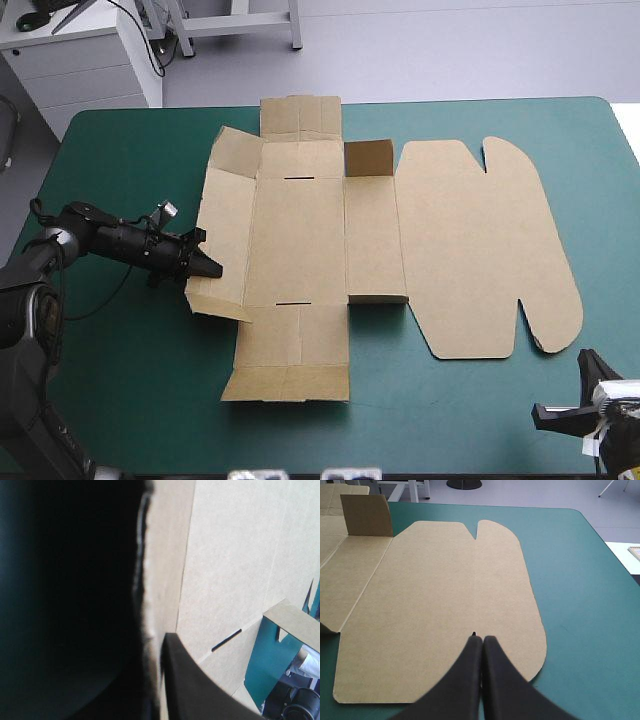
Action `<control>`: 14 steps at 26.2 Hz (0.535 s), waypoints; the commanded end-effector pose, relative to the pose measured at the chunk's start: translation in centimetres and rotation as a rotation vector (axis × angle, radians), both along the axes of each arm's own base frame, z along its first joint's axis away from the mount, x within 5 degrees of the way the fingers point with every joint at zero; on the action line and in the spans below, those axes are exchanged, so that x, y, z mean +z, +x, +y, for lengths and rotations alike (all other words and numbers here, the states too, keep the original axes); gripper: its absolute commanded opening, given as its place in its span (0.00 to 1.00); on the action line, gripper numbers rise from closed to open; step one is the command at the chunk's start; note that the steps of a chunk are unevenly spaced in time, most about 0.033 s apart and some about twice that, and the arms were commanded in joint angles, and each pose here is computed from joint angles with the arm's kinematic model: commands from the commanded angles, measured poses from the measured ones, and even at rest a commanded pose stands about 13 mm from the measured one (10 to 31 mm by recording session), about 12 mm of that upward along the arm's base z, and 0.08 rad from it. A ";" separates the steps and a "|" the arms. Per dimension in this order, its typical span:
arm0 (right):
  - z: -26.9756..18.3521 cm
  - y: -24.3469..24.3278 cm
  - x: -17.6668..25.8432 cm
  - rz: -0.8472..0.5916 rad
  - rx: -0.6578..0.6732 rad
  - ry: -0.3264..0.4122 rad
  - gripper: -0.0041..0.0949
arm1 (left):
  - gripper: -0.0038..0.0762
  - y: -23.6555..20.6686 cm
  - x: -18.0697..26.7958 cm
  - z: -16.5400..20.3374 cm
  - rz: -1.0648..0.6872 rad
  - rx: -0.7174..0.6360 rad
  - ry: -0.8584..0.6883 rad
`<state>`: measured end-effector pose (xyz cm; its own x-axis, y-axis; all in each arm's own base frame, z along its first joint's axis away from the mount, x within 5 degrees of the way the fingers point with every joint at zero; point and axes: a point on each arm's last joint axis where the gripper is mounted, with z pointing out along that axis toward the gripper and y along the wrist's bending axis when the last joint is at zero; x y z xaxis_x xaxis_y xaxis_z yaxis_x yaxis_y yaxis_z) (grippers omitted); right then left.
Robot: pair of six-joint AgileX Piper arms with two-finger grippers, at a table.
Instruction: Fold the box
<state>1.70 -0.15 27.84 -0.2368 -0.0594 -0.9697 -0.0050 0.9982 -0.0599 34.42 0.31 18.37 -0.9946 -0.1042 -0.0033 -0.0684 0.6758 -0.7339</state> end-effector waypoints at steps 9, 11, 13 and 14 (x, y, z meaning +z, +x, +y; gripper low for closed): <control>-0.1 0.2 1.5 -0.092 -0.011 -0.014 0.02 | 0.04 -1.2 2.1 -0.4 0.013 -0.094 0.052; 0.0 0.2 1.6 -0.098 -0.010 -0.013 0.02 | 0.04 -1.3 2.8 0.0 -0.011 -0.133 0.120; 0.0 0.2 1.6 -0.097 -0.009 -0.011 0.02 | 0.04 -1.0 3.4 0.0 -0.040 -0.188 0.202; 0.0 0.2 1.5 -0.095 -0.008 -0.009 0.02 | 0.04 -0.9 3.8 0.0 -0.057 -0.221 0.249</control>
